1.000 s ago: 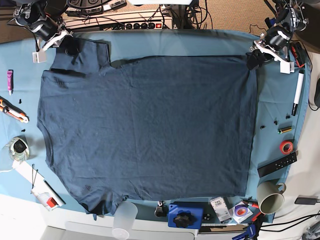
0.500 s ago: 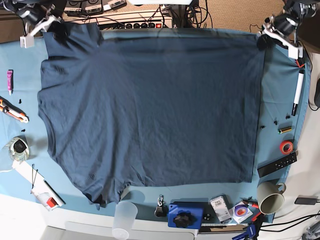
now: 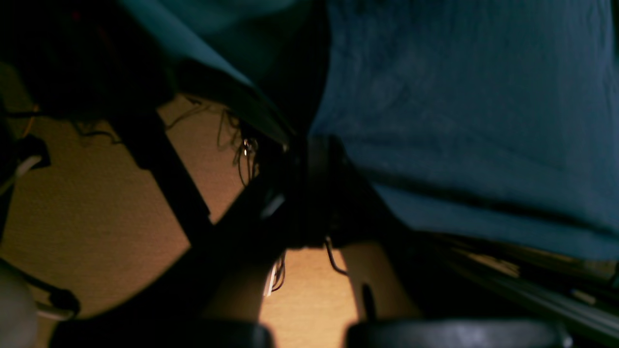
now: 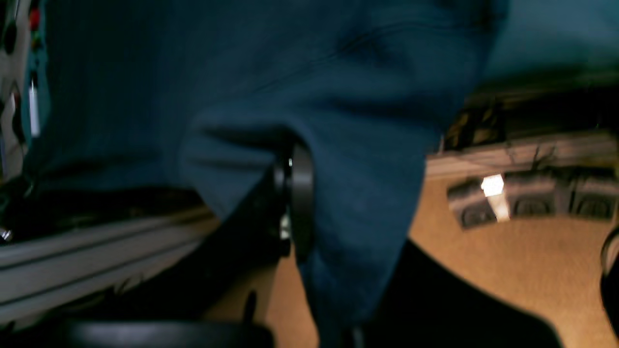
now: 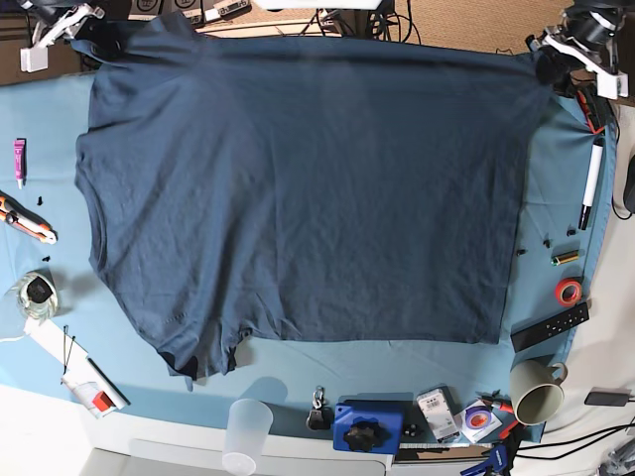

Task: Fold the T-shirt properly
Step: 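Lift the shoulder edge with both grippers and fold it over the body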

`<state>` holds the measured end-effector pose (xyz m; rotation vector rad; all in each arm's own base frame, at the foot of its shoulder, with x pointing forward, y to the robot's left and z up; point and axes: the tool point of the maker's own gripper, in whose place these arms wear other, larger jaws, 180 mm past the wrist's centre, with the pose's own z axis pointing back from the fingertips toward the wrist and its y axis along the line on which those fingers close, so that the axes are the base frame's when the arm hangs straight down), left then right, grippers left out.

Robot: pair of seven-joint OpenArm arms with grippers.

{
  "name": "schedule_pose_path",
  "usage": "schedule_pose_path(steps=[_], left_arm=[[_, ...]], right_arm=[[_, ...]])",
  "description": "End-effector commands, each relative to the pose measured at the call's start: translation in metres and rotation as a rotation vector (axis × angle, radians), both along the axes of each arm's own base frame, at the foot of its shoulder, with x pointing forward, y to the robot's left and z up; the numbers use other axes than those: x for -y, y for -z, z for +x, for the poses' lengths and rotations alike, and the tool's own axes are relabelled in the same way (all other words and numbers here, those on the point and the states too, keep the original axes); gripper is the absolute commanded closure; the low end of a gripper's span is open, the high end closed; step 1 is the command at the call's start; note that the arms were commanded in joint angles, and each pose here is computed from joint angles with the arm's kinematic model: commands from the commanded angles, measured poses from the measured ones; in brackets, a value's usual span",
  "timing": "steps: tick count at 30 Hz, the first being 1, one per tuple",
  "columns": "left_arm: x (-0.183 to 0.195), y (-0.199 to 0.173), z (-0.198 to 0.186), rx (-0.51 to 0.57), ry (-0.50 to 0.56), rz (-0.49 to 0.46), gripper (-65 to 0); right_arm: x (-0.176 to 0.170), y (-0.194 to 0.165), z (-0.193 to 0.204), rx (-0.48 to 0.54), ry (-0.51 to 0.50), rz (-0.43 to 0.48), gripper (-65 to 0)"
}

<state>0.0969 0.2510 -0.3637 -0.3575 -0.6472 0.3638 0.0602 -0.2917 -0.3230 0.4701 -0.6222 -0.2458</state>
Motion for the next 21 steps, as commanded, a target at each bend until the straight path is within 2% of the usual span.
schedule_pose_path(steps=[1,12,16,21], left_arm=[[-0.002,-0.009,0.004,0.031,-0.005,-0.003,0.0],[-0.001,-0.019,0.032,0.119,-0.007,-0.013,0.0],[-0.006,-0.024,0.044,0.162,-0.012,0.020,0.0],[0.011,-0.018,0.063,0.175,0.087,0.066,0.0]], right_arm=[[0.004,-0.011,0.007,0.041,-0.005,-0.023,0.0],[0.017,-0.011,0.036,0.101,0.015,-0.109,0.0],[0.025,-0.012,0.049,0.129,0.033,-0.156,0.0],[0.023,-0.010,0.070,0.156,0.001,-0.193,0.0]])
